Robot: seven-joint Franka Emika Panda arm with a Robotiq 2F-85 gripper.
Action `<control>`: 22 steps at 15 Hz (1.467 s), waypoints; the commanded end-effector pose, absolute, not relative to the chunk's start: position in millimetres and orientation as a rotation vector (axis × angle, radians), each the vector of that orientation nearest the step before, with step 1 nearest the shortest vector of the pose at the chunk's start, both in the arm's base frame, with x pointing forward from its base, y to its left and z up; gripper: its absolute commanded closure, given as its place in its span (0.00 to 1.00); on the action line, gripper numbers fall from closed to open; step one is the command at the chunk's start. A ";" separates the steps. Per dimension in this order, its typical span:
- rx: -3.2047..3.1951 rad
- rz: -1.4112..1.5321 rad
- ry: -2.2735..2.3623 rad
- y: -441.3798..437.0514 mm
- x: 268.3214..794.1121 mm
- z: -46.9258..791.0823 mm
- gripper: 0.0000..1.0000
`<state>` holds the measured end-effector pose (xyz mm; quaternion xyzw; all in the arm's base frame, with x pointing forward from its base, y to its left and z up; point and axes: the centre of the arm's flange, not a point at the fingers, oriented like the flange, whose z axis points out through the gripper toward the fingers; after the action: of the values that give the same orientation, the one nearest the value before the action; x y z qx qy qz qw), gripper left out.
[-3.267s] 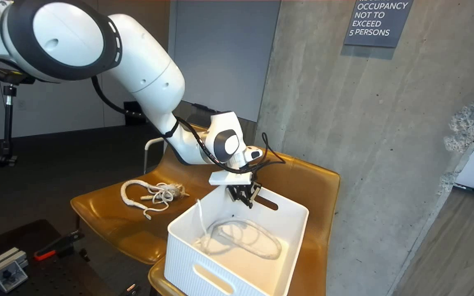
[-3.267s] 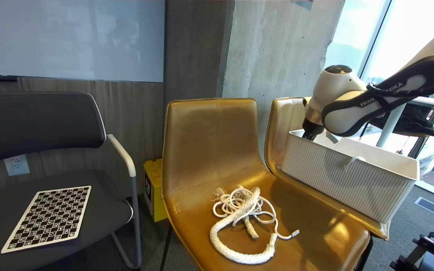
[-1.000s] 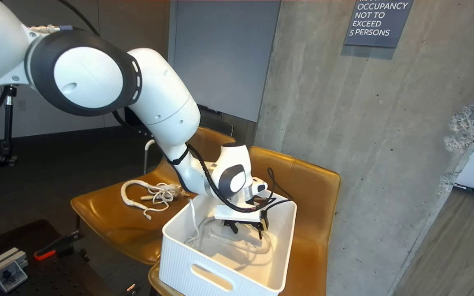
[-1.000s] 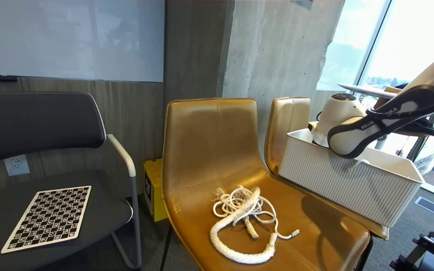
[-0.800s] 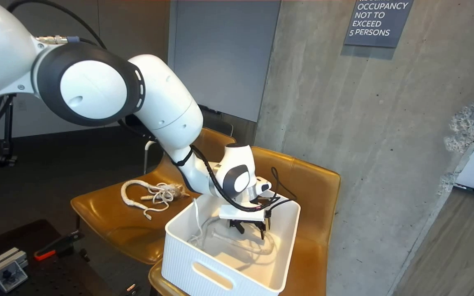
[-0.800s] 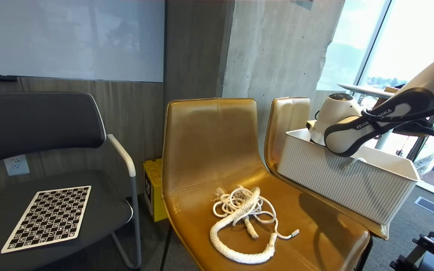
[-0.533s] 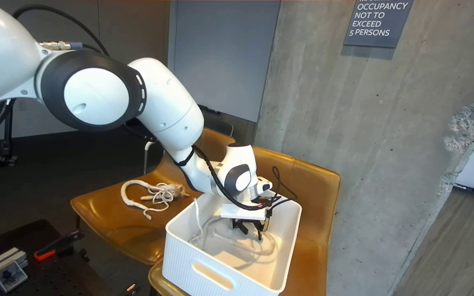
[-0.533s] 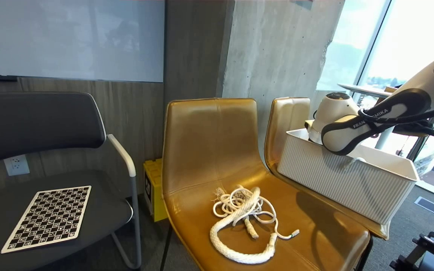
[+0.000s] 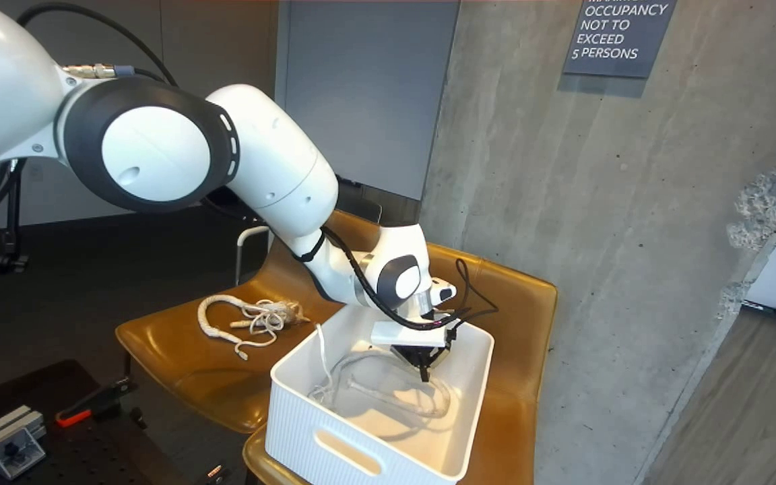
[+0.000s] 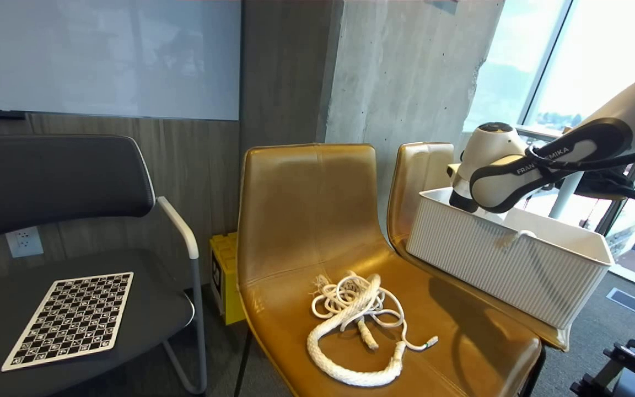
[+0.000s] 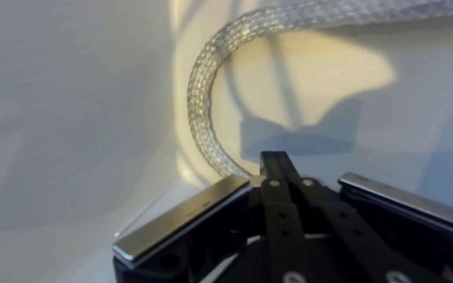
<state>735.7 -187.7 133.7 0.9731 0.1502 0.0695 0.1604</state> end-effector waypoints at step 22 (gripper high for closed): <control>2.762 0.132 0.694 -79.1 595.3 349.2 0.10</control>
<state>628.0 -87.0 298.4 0.9648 0.2237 0.0512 0.1282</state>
